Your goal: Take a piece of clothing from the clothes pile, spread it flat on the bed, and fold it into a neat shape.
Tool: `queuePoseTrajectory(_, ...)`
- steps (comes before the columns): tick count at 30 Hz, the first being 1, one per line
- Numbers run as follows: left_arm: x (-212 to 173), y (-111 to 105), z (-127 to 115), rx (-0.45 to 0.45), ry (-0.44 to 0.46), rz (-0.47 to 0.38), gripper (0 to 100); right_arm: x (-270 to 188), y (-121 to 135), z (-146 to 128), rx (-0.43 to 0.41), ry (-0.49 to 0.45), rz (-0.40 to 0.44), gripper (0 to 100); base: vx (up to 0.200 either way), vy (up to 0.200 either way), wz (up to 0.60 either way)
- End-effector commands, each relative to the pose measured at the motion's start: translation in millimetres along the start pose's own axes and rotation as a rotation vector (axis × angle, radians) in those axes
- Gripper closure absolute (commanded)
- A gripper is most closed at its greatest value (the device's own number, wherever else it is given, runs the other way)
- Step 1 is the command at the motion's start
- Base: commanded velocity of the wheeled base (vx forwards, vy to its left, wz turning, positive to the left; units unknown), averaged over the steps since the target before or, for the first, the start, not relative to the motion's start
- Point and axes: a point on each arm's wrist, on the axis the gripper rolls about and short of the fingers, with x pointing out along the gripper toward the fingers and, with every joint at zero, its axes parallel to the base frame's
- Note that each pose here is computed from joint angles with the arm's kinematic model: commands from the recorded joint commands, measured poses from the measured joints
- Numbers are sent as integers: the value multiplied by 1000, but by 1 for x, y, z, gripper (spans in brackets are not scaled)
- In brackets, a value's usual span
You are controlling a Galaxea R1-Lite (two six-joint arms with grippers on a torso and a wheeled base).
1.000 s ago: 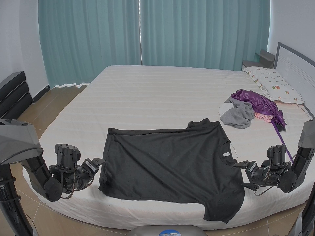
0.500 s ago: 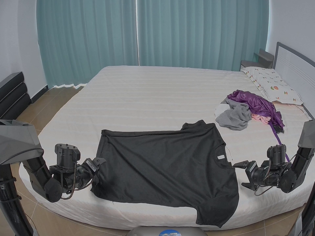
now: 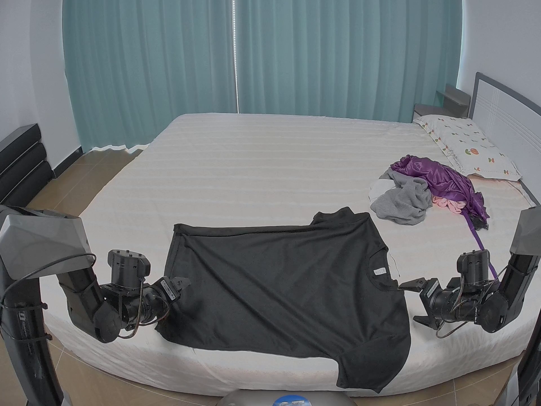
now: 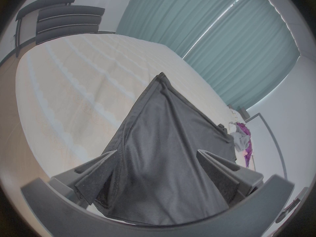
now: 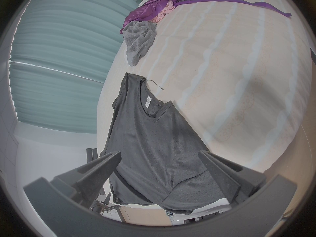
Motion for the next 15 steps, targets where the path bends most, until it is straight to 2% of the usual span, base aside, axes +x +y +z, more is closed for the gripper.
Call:
queuePoseTrajectory(1,13,11,-11,15,40,45,0,1,-1,0,1,4,-5,0,0,0,0)
queuePoseTrajectory(15,9,21,-17,37,66,87,0,1,-1,-1,0,5,-5,0,0,0,0)
